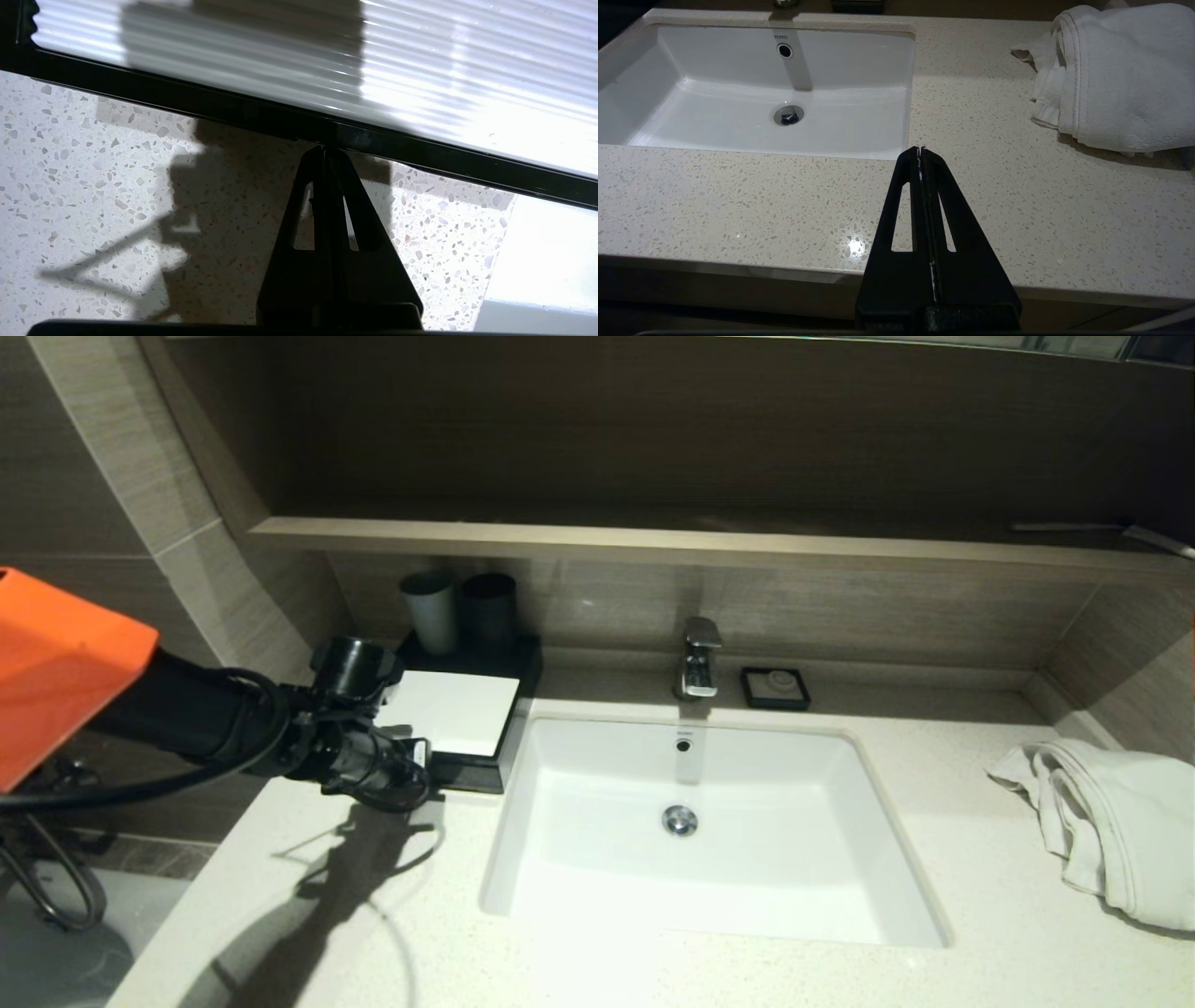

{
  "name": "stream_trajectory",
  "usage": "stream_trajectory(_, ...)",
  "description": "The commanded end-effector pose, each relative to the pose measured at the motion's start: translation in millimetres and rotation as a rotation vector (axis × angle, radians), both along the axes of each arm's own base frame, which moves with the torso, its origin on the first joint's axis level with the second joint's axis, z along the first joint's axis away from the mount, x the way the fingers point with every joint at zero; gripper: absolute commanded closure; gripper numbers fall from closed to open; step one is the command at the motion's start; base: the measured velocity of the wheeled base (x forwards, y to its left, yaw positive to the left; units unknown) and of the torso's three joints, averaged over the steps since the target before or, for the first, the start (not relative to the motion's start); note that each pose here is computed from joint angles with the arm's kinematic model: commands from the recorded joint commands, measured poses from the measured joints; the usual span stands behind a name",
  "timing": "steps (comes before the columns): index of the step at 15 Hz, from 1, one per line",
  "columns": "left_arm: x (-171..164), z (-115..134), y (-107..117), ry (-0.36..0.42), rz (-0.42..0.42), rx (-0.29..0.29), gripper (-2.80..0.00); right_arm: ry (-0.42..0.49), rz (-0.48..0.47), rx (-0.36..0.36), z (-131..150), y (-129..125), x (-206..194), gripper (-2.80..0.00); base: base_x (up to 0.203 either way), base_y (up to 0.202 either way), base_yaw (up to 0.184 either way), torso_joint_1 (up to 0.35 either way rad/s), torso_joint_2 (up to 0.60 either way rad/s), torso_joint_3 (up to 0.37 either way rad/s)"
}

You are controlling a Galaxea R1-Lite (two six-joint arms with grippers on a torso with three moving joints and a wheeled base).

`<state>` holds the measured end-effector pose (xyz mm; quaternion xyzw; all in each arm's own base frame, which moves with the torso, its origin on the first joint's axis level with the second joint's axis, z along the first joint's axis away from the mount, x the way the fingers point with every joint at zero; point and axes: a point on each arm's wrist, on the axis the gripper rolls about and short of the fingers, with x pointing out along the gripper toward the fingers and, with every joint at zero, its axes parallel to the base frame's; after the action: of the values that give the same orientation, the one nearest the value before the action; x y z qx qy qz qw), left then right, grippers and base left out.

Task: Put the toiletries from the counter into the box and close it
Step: Close the drawer

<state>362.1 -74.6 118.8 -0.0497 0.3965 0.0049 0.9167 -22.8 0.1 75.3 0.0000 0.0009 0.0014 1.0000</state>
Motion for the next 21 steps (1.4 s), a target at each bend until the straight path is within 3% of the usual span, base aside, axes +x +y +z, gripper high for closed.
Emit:
stream_trajectory(1,0.8,0.0,0.4,-0.003,0.004,0.002,0.0,0.0,0.0,0.0,0.0,0.0,0.0,0.0,0.0,0.0,0.0,0.0,0.0,0.0)
stream_trajectory(10,-5.1,6.8,1.6,-0.03,0.002,-0.005,0.0,0.0,0.0,0.0,0.0,0.0,0.0,0.0,0.0,0.0,0.0,0.0,0.0,0.0)
stream_trajectory(15,-52.1,37.1,11.3,-0.07,-0.001,-0.011,0.0,0.0,0.0,0.0,0.0,0.0,0.0,0.0,0.0,0.0,0.0,0.0,0.0,0.0)
stream_trajectory(21,-139.9,91.7,30.1,-0.197,-0.005,-0.034,0.0,0.0,0.0,0.0,0.0,0.0,0.0,0.0,0.0,0.0,0.0,0.0,0.0,0.0)
